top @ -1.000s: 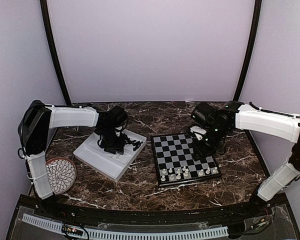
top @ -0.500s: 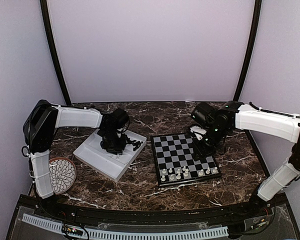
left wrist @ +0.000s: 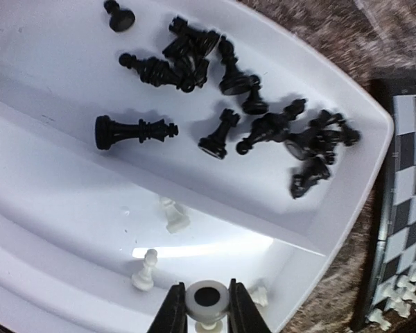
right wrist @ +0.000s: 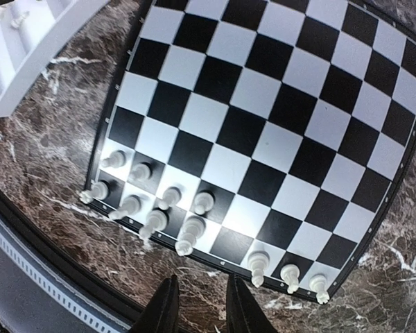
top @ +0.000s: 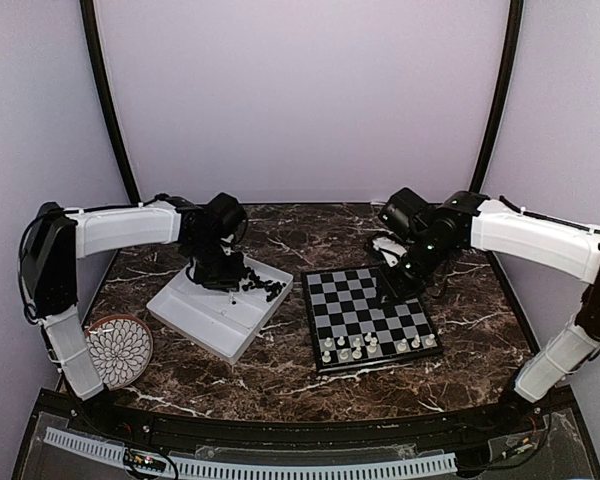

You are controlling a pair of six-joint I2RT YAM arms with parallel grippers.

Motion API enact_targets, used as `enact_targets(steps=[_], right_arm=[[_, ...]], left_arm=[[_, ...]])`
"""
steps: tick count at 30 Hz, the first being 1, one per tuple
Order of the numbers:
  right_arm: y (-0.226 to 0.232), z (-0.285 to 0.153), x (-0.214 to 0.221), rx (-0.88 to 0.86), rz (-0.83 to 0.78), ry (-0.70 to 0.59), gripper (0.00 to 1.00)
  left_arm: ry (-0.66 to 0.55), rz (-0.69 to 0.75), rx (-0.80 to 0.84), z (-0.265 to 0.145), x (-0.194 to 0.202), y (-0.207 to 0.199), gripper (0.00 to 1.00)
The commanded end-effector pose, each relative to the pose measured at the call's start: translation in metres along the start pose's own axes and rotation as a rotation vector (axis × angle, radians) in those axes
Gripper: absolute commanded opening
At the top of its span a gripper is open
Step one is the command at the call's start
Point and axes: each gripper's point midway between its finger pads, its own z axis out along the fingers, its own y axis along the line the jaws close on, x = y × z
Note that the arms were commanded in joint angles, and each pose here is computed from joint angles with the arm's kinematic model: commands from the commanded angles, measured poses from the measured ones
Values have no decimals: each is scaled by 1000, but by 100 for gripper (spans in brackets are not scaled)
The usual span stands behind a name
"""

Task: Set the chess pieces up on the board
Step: Pick up the king from the storage box, then pass from the left arm to the right

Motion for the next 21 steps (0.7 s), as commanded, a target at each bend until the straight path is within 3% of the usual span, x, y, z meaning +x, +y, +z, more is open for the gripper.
enact_targets(steps=[1,13,21], right_arm=[[31,-18,-42,-118,-47,-139,26],[94,-88,-155,-320,-80,-573,34],[153,-87,-178,-367,-190,-630,39]], left_arm=[[-87,-133,115,-64,-9,-9,0],[-151,-438,570,-133,-32,-70,0],[-104,-563,785,-153,-40,-98,0]])
